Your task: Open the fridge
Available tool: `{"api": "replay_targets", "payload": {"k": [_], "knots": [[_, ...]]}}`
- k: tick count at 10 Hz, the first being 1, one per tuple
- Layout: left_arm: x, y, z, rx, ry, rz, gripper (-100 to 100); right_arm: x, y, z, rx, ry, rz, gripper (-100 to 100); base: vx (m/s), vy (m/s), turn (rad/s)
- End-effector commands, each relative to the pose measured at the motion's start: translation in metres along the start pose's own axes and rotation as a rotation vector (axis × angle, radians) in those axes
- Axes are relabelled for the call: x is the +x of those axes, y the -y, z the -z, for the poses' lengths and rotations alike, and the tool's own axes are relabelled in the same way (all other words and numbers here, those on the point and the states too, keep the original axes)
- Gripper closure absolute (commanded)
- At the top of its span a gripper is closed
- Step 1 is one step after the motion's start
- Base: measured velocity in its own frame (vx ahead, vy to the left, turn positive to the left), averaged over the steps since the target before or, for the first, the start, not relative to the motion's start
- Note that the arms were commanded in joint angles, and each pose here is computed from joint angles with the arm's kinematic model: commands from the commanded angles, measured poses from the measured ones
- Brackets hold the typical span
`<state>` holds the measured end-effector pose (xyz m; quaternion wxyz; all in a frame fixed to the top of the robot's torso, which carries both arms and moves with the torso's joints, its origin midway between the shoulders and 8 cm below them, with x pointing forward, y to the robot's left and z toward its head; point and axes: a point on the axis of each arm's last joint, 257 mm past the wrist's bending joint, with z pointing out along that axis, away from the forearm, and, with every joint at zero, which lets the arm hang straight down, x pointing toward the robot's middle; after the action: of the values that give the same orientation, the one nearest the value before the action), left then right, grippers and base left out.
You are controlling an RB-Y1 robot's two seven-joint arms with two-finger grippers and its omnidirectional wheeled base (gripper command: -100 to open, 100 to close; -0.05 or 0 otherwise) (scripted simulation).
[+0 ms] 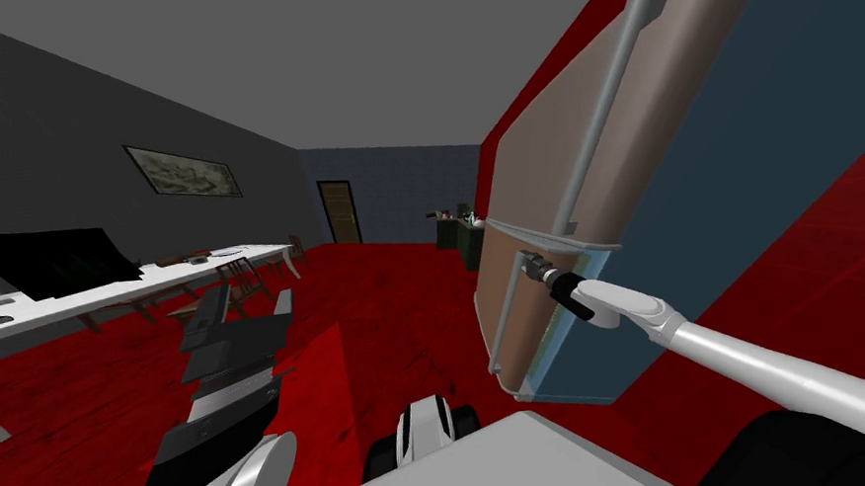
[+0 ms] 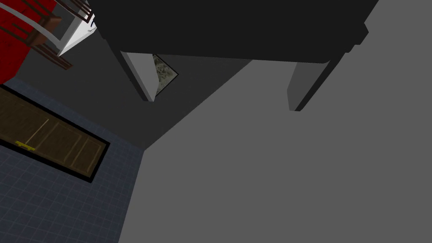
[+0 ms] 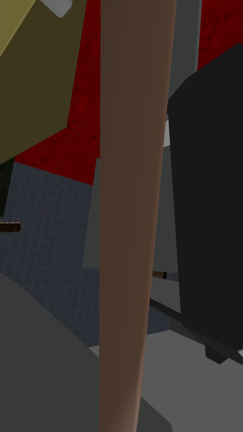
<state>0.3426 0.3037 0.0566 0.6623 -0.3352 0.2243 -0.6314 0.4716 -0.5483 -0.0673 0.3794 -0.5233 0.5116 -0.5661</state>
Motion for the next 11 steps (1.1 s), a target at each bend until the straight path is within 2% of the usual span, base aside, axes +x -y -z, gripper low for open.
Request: {"api": "replay_targets", "payload": {"k": [1,2,3,5,6,8,9,10,11], "knots": [[0.000,0.000,0.000,0.000,0.000,0.000,0,0.008,-0.015,0.005,-0.035,-0.011,0.002,100,0.020,-0.008,-0.024],[0.000,0.000,0.000,0.000,0.000,0.000,0,0.040,-0.019,0.005,-0.051,-0.090,-0.013,100,-0.040,0.129,0.288],[0.000,0.000,0.000,0.000,0.000,0.000,0,0.060,-0.028,0.006,-0.068,-0.130,-0.004,100,-0.099,0.174,0.430],[0.000,0.000,0.000,0.000,0.000,0.000,0,0.064,-0.030,0.006,-0.071,-0.137,-0.003,100,-0.024,0.057,0.099],[0.000,0.000,0.000,0.000,0.000,0.000,0,0.092,-0.030,0.008,-0.078,-0.210,-0.018,100,-0.048,0.131,0.321],[0.000,0.000,0.000,0.000,0.000,0.000,0,0.120,-0.041,0.013,-0.099,-0.265,-0.005,100,-0.035,0.134,0.302],[0.000,0.000,0.000,0.000,0.000,0.000,0,0.120,-0.041,0.013,-0.099,-0.265,-0.005,100,0.010,0.026,0.003],[0.000,0.000,0.000,0.000,0.000,0.000,0,0.147,-0.039,0.018,-0.100,-0.338,-0.018,100,-0.042,0.128,0.293],[0.000,0.000,0.000,0.000,0.000,0.000,0,0.155,-0.042,0.020,-0.106,-0.354,-0.014,100,-0.057,0.168,0.332]]}}
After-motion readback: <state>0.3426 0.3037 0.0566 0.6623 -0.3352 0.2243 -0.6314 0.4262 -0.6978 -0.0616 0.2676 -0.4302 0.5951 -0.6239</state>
